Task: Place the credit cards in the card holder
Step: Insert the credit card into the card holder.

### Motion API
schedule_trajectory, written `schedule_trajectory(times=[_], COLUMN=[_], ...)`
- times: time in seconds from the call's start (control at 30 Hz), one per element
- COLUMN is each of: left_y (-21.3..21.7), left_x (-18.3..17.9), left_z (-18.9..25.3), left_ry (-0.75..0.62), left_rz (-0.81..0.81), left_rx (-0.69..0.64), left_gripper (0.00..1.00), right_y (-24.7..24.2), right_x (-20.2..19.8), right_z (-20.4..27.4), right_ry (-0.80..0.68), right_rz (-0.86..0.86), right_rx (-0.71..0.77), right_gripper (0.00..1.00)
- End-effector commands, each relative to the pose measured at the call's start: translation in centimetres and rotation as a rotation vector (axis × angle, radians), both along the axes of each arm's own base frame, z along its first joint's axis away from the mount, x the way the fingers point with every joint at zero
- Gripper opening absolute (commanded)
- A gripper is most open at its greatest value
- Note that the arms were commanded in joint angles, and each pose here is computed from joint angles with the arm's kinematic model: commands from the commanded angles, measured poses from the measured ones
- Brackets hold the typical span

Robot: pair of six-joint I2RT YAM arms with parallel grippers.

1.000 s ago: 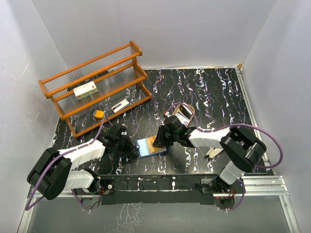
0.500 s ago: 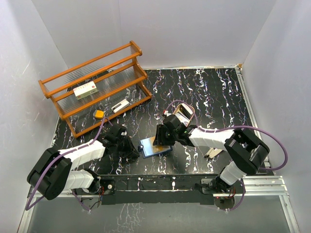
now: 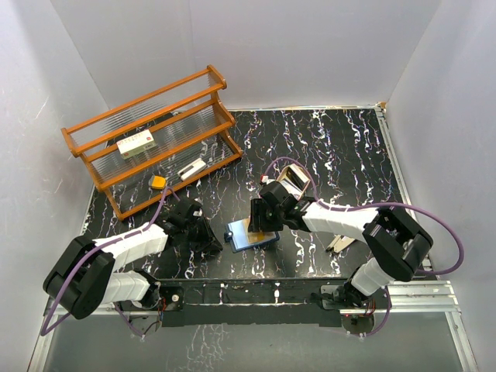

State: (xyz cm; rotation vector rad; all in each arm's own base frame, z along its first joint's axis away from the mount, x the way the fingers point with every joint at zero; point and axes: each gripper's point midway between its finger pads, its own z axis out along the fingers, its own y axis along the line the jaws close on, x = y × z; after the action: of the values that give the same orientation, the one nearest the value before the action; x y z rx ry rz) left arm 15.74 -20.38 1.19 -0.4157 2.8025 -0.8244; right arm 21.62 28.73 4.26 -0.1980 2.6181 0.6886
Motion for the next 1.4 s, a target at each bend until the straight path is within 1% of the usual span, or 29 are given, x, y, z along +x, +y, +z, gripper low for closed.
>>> schedule_trajectory(times=[0.0,0.07,0.23,0.3,0.37,0.5,0.63,0.8,0.9,1.03,1.2,1.37], left_y=[0.4,0.0,-1.5,-1.9,-2.0,-2.1,-2.2,-2.1,-1.8,-1.5,-1.3,-0.9], left_x=[-0.4,-0.1,0.9,1.2,1.5,1.4,1.3,1.6,1.7,1.9,2.2,2.2], left_z=[0.0,0.6,2.0,2.2,1.9,0.7,0.0,0.0,0.0,-0.2,-0.1,-0.2], left_ry=[0.018,0.008,-0.022,-0.029,-0.034,-0.011,-0.001,-0.015,-0.023,-0.029,-0.04,-0.046], left_rz=[-0.013,-0.012,-0.016,-0.019,-0.022,-0.032,-0.028,-0.023,-0.023,-0.029,-0.028,-0.02], left_rx=[0.032,0.013,-0.066,-0.076,-0.078,-0.069,-0.075,-0.06,-0.045,-0.016,0.002,0.023], left_gripper=[0.01,0.09,0.32,0.37,0.4,0.4,0.39,0.34,0.29,0.25,0.23,0.23], right_y=[0.4,0.4,0.5,0.5,0.6,0.2,0.3,2.0,2.6,3.5,4.5,5.1], right_x=[1.6,1.7,1.9,2.0,2.0,2.2,2.0,1.2,0.9,0.4,-0.5,-0.3], right_z=[3.0,3.3,3.6,3.5,3.3,2.1,0.9,0.5,0.9,1.3,1.0,1.4], right_ry=[-0.09,-0.092,-0.098,-0.099,-0.099,-0.096,-0.09,-0.058,-0.056,-0.045,-0.006,-0.032], right_rz=[-0.006,-0.008,-0.006,-0.007,-0.004,-0.012,-0.001,0.049,0.052,0.059,0.082,0.091], right_rx=[0.011,0.006,0.006,0.003,0.005,-0.029,-0.021,0.039,0.067,0.126,0.187,0.211], right_gripper=[0.52,0.55,0.56,0.56,0.56,0.56,0.56,0.55,0.54,0.54,0.53,0.52])
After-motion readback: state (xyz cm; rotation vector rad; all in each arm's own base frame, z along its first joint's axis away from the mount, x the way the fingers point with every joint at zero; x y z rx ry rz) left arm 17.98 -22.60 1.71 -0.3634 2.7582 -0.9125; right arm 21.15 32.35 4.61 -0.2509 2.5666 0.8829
